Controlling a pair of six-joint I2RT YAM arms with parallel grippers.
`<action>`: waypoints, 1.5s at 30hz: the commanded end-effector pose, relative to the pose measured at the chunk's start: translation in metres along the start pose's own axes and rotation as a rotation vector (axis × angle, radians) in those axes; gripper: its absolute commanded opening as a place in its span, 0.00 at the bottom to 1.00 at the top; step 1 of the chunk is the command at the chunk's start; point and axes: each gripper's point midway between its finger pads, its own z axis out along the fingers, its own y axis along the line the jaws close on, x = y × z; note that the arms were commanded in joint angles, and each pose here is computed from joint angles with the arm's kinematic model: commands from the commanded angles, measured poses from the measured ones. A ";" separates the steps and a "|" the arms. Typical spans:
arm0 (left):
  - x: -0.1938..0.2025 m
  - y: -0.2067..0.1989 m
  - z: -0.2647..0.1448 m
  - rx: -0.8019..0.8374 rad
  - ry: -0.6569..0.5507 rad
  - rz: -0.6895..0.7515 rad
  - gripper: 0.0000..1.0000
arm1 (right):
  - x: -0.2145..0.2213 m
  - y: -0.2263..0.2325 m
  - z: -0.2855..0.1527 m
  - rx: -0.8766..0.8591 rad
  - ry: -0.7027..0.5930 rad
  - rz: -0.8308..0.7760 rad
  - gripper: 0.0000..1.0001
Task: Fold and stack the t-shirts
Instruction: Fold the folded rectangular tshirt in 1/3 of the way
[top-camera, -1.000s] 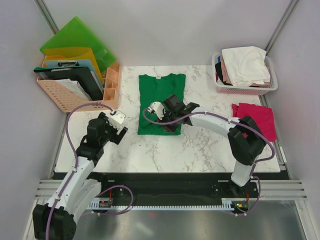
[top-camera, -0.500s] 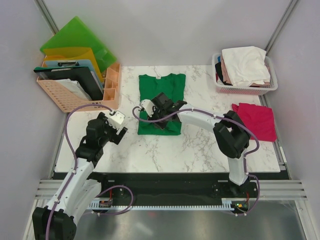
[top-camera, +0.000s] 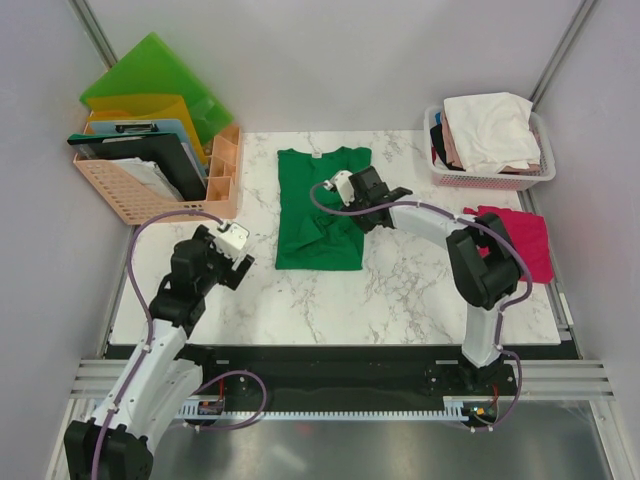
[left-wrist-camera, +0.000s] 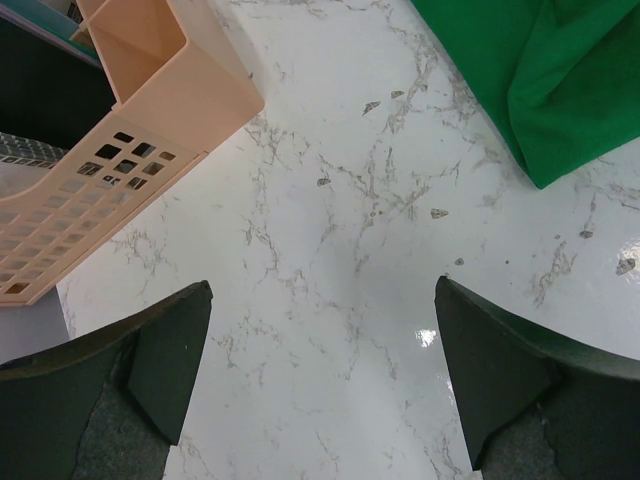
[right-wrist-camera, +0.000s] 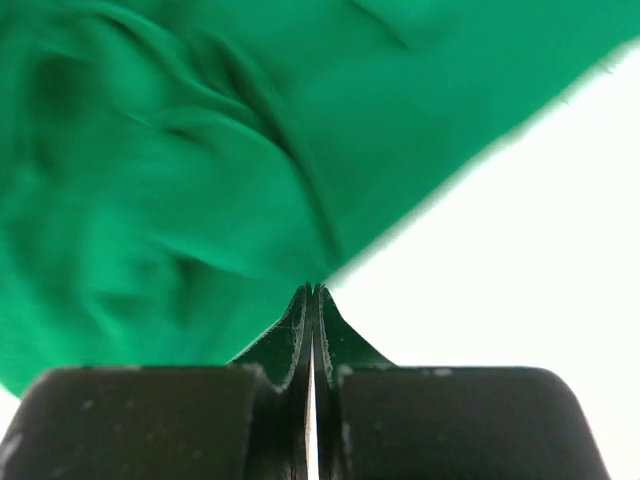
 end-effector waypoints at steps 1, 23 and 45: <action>-0.012 0.006 -0.005 -0.019 -0.037 -0.021 1.00 | -0.031 -0.051 -0.045 0.222 -0.145 0.028 0.00; -0.081 -0.060 0.023 0.501 0.008 0.063 1.00 | 0.023 -0.004 -0.120 0.032 -0.155 0.006 0.96; -0.122 -0.103 0.161 0.413 0.107 -0.001 1.00 | 0.042 -0.075 -0.141 0.106 -0.178 0.180 0.93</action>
